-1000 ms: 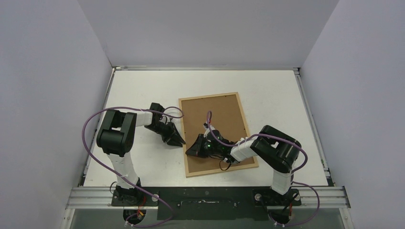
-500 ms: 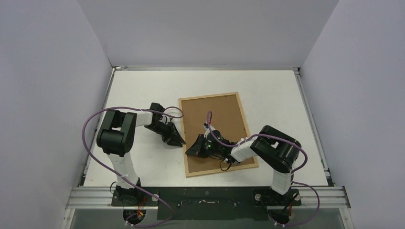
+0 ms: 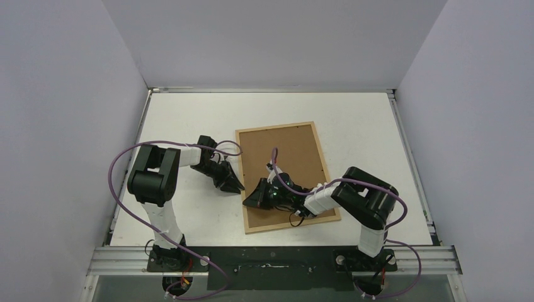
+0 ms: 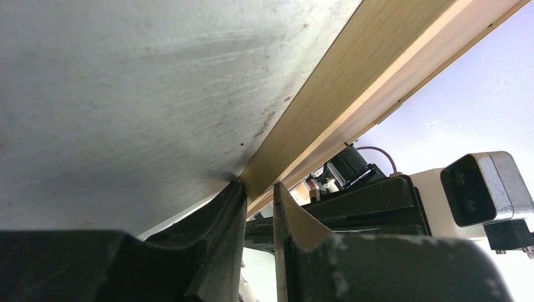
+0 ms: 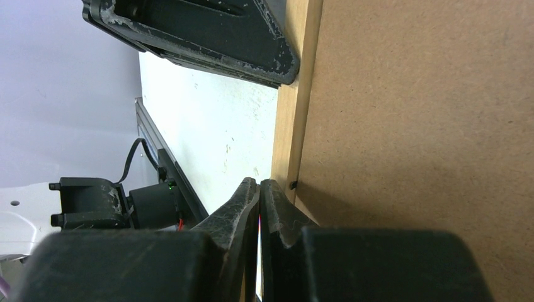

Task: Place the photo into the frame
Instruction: Install the photo frame at the center of the board.

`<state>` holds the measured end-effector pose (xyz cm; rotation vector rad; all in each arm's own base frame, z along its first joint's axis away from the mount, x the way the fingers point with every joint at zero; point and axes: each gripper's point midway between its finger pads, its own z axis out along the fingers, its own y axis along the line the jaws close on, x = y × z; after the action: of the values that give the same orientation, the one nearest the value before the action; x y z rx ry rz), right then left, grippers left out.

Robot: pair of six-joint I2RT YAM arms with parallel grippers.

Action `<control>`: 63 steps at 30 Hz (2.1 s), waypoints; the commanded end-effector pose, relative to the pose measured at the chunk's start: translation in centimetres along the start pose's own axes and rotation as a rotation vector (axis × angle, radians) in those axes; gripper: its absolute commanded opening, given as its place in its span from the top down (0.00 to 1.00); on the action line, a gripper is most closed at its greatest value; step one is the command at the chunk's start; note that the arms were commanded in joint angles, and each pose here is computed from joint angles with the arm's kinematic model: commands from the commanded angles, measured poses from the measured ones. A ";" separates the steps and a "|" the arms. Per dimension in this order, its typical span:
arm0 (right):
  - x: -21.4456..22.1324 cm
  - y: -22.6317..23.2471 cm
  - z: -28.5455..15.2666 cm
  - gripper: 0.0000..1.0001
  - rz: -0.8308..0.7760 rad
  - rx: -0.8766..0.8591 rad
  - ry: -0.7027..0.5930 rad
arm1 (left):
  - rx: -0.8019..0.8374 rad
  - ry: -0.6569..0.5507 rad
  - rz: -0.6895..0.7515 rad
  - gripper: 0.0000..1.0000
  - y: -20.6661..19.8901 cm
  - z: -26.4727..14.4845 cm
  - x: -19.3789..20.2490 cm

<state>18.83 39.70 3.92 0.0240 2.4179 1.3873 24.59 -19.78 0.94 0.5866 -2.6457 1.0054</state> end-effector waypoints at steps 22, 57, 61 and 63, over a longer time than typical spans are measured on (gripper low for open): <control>-0.4 -1.5 -0.1 1.00 0.017 0.058 -0.014 | -0.363 -0.096 -0.032 0.81 9.3 2.6 -1.3; -1.3 1.5 -0.1 0.87 0.022 -0.128 -0.052 | -0.368 -0.094 -0.033 0.81 9.4 2.6 -1.3; -0.8 0.6 0.2 0.82 0.058 -0.113 -0.026 | -0.367 -0.095 -0.035 0.81 9.4 2.6 -1.3; -0.6 0.4 0.5 0.81 0.068 -0.111 -0.013 | -0.367 -0.094 -0.034 0.81 9.3 2.7 -1.4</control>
<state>18.75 39.12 3.06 0.0931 2.3972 1.4740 24.56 -19.78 0.88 0.5854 -2.6443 1.0047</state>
